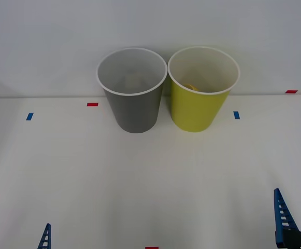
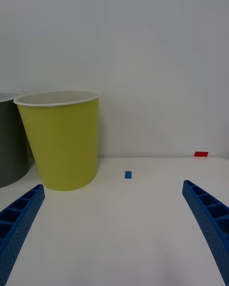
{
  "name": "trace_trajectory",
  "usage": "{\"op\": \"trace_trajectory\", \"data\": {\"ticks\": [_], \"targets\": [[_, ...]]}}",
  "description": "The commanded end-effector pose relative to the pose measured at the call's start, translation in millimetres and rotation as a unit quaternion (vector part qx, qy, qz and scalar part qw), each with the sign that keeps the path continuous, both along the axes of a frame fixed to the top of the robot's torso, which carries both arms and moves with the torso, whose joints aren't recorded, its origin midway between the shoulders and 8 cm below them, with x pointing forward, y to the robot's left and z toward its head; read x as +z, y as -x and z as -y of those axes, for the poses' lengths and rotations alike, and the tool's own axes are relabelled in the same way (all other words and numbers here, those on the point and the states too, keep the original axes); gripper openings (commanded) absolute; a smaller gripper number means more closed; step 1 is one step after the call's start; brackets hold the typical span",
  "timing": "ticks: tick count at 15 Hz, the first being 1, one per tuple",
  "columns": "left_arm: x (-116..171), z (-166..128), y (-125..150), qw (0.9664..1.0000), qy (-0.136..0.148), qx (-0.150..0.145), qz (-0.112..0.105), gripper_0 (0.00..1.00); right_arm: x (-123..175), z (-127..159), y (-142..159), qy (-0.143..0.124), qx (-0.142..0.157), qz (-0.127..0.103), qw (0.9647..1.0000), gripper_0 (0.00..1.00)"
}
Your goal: Put cans in the gray bin and PET bottles in the light green bin.
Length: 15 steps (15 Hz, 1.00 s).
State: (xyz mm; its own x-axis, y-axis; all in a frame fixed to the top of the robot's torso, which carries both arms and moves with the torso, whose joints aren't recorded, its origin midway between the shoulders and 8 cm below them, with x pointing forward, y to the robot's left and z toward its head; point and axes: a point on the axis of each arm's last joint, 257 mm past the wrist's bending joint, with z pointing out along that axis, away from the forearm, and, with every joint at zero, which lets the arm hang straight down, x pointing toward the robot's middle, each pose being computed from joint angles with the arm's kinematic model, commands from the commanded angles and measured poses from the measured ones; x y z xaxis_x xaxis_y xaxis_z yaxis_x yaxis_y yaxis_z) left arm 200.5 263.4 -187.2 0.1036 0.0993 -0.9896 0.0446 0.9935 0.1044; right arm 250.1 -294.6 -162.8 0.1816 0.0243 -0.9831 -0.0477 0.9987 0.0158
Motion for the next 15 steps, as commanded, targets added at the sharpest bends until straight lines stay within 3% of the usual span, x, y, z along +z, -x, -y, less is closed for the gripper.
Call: {"op": "trace_trajectory", "data": {"ticks": [1, 5, 15], "targets": [[0.0, 0.0, 0.0, 1.0, 0.0, 0.0, 0.0, 1.0, -8.6, 0.7, 10.6, -0.009, -0.002, -0.017, 0.9998, 1.0], [0.0, 0.0, 0.0, 1.0, 0.0, 0.0, 0.0, 1.0, -14.6, -2.5, 16.6, -0.018, -0.002, -0.029, 0.9994, 1.0], [0.0, 0.0, 0.0, 1.0, 0.0, 0.0, 0.0, 1.0, -14.6, -2.5, 16.6, -0.018, -0.002, -0.029, 0.9994, 1.0]]}}
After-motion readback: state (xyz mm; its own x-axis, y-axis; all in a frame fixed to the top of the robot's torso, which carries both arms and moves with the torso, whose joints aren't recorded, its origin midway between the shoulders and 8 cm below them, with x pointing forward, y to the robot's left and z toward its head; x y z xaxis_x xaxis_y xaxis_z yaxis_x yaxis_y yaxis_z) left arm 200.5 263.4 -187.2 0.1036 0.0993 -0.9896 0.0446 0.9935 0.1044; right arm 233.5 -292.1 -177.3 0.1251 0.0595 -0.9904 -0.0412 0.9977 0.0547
